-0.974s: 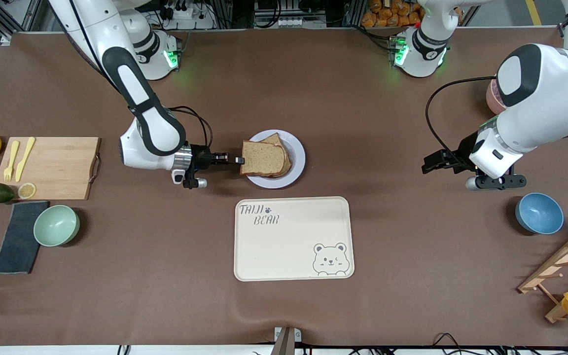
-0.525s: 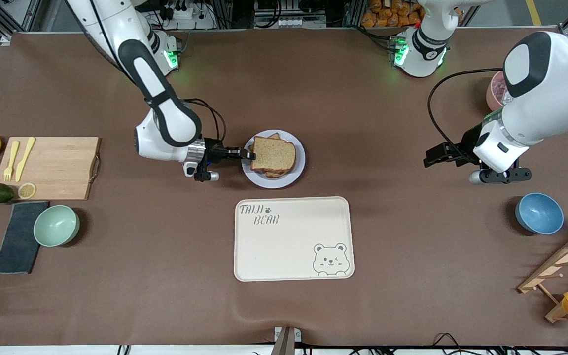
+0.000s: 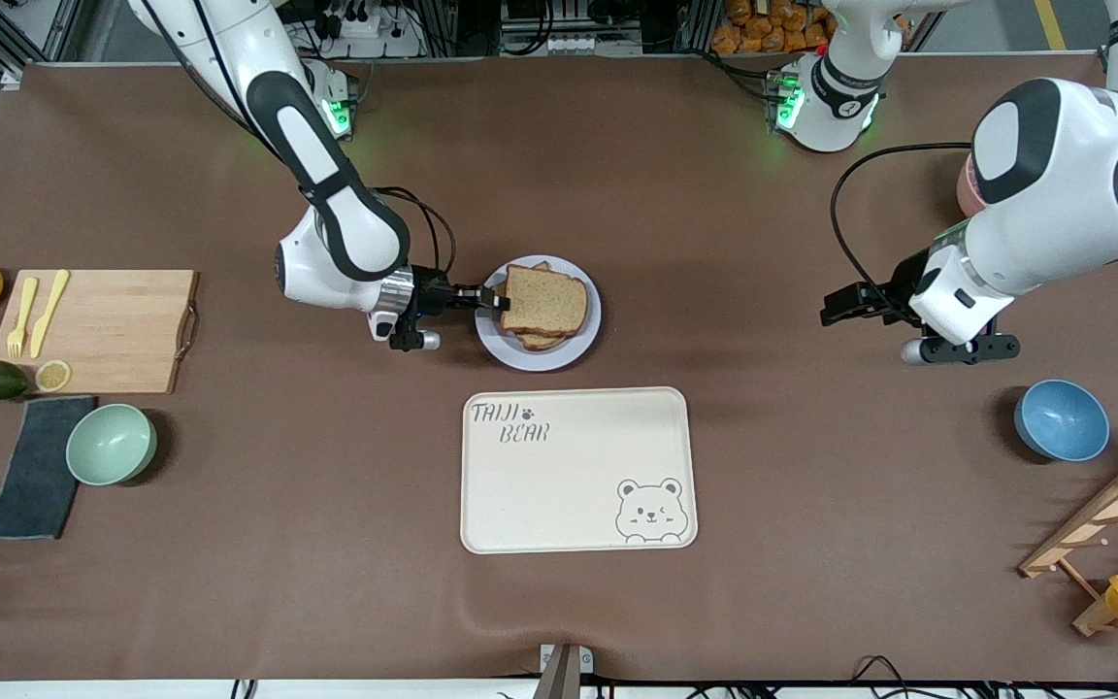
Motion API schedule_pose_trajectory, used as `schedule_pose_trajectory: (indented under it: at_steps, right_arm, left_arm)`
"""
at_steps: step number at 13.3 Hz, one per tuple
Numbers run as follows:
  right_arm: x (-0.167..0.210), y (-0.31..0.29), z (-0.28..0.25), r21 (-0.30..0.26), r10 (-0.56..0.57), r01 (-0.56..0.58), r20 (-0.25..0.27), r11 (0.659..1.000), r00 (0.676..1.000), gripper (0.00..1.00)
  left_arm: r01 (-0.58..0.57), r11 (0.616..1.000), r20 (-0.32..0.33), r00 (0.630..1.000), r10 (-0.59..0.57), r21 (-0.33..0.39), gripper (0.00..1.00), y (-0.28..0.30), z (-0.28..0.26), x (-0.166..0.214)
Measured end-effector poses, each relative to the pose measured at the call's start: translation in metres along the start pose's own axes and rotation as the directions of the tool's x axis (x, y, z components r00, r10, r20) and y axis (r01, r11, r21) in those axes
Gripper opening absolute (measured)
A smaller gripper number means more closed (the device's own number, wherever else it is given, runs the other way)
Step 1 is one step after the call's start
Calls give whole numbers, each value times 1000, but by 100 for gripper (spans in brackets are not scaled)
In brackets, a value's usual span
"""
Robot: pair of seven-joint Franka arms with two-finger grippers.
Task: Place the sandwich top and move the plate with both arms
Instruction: 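Lower the bread slice onto the egg toast with the right gripper, then open and withdraw the right gripper while the left gripper reaches the plate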
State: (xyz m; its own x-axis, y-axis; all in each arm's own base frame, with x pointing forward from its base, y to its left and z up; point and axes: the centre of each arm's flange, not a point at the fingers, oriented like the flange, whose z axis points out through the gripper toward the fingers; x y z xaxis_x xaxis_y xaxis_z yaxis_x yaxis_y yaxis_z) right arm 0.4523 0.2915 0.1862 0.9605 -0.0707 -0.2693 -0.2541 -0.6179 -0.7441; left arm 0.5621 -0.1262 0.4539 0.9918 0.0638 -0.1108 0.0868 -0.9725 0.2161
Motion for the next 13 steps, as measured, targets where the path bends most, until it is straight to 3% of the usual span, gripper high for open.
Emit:
schedule_pose_trajectory:
  at_steps: [4,6,7,10,13]
  right_arm:
    - [1,1,-1,0,3,-3,-3,1000,1000,4]
    - [1,2,-2,0,5,-5,-5,1000,1000,15]
    - [1,2,-2,1,5,-5,-5,1000,1000,15]
    - [2,1,-2,2,6,-6,-6,1000,1000,41]
    - [6,3,-9,5,13,-13,-21,1000,1000,52]
  left_arm:
    - [-26,1000,18,1000,26,3,100,21,12,-3]
    - [-35,999,19,999,34,3,100,26,13,-4]
    - [-41,999,20,999,41,3,100,30,14,-5]
    - [-43,999,20,999,43,2,100,48,14,-11]
    - [-36,999,18,999,36,2,100,53,13,-12]
